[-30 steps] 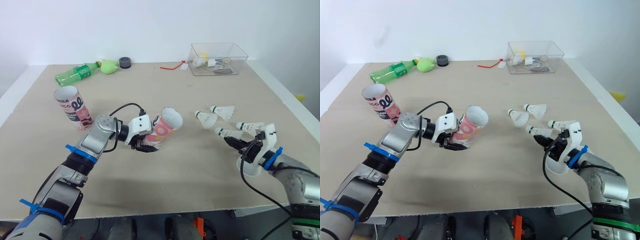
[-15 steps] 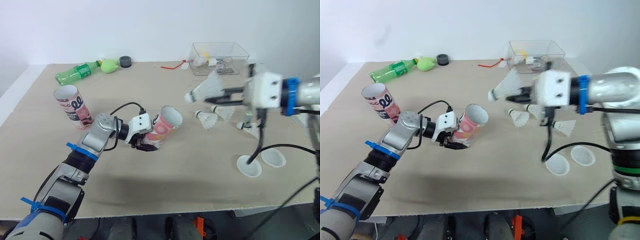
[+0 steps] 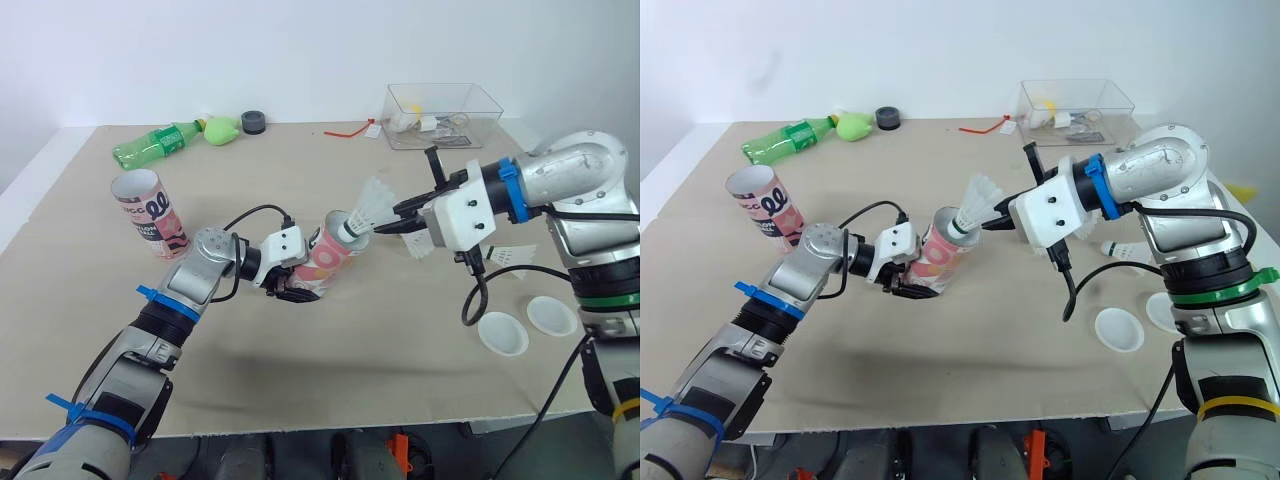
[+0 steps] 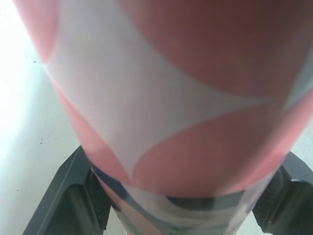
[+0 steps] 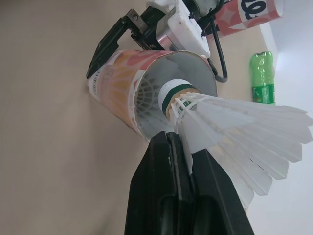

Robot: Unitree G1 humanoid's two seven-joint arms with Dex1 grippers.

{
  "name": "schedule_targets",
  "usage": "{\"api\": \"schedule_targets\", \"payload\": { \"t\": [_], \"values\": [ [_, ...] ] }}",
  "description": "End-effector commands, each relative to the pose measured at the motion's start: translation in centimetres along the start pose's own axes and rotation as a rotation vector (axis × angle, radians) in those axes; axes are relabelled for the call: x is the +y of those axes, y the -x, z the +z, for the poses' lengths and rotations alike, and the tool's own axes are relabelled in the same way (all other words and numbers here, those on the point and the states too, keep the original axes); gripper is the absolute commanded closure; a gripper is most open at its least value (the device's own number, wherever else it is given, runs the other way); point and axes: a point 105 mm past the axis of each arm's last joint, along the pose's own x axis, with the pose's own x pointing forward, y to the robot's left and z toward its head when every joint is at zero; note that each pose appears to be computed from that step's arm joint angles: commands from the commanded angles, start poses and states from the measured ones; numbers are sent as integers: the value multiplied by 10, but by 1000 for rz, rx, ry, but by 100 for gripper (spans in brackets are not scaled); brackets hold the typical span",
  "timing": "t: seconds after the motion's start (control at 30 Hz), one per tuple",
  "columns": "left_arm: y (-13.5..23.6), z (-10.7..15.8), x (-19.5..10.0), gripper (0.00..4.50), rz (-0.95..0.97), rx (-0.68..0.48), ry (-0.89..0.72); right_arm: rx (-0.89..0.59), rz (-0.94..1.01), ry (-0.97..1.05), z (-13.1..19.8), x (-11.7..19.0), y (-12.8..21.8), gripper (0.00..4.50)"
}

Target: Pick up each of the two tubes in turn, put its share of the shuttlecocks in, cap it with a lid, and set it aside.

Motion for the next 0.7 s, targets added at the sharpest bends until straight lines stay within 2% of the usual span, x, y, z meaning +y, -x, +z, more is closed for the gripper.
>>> {"api": "schedule_targets", "payload": {
  "t": [0.03,0.2,0.3,0.43,0.5,0.53,0.63,0.7],
  "values": [
    [-2,0,-1,147,3,5,1,1,4,63,3,-6,0,445],
    [-3,0,-2,147,7,3,2,-9,23,74,0,-6,-8,445],
    [-3,-1,-3,147,8,3,5,-18,27,75,-1,-7,-11,364],
    [-2,-2,-3,147,10,6,9,-67,16,38,3,-8,-8,165],
    [-2,-3,-4,147,11,8,10,-135,-33,-2,11,-13,-4,74],
    [-2,-4,-4,147,13,8,10,-191,-71,-58,17,-18,1,15],
    [-2,-4,-3,147,24,2,15,-330,-188,-250,26,-33,20,5],
    [-2,-5,-3,147,26,2,15,-330,-220,-304,22,-33,26,5]
  ]
}}
